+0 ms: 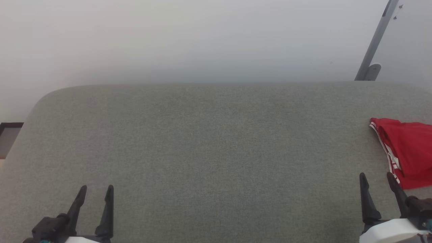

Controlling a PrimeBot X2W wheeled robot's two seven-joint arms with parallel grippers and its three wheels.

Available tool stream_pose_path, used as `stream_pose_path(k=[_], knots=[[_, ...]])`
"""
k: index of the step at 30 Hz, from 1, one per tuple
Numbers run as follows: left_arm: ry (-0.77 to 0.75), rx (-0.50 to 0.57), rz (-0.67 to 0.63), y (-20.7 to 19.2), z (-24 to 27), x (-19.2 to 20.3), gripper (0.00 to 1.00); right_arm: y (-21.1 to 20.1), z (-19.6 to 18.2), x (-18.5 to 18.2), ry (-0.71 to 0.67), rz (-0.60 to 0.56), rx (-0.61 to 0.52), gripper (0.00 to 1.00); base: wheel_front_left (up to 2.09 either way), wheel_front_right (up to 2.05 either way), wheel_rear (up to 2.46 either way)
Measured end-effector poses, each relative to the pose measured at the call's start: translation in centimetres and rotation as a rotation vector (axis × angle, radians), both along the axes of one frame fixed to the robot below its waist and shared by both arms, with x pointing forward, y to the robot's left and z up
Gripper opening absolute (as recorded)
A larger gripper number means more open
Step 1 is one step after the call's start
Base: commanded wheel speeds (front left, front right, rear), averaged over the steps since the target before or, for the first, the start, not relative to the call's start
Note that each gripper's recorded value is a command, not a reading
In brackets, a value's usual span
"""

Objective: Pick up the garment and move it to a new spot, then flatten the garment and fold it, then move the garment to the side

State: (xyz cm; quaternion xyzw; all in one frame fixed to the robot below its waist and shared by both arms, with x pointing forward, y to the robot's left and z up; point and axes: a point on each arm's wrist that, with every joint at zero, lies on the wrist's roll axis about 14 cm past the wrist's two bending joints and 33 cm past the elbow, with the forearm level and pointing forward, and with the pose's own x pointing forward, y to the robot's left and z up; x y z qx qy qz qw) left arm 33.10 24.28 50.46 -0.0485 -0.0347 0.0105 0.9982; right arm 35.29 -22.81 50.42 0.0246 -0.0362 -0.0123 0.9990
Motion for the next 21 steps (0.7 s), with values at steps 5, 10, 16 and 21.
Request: stream_pose_path(k=[5, 10, 16, 21], knots=[[0.02, -0.013, 0.0, -0.3, -0.7, -0.2, 0.0, 0.4, -0.7, -0.1, 0.022, 0.005, 0.007, 0.0, 0.0, 0.0, 0.0], [0.082, -0.056, 0.004, -1.1, -2.8, -0.8, 0.0, 0.6, -3.3, -1.2, 0.105, -0.001, 0.033, 0.0, 0.0, 0.0, 0.0], [0.105, -0.161, 0.026, -0.9, -3.3, -0.8, 0.0, 0.3, -3.8, -1.2, 0.127, -0.027, 0.15, 0.0, 0.0, 0.0, 0.0], [0.101, -0.258, 0.041, -0.9, -3.2, -0.3, 0.0, 0.3, -3.6, -0.9, 0.124, -0.041, 0.246, 0.0, 0.0, 0.0, 0.0]])
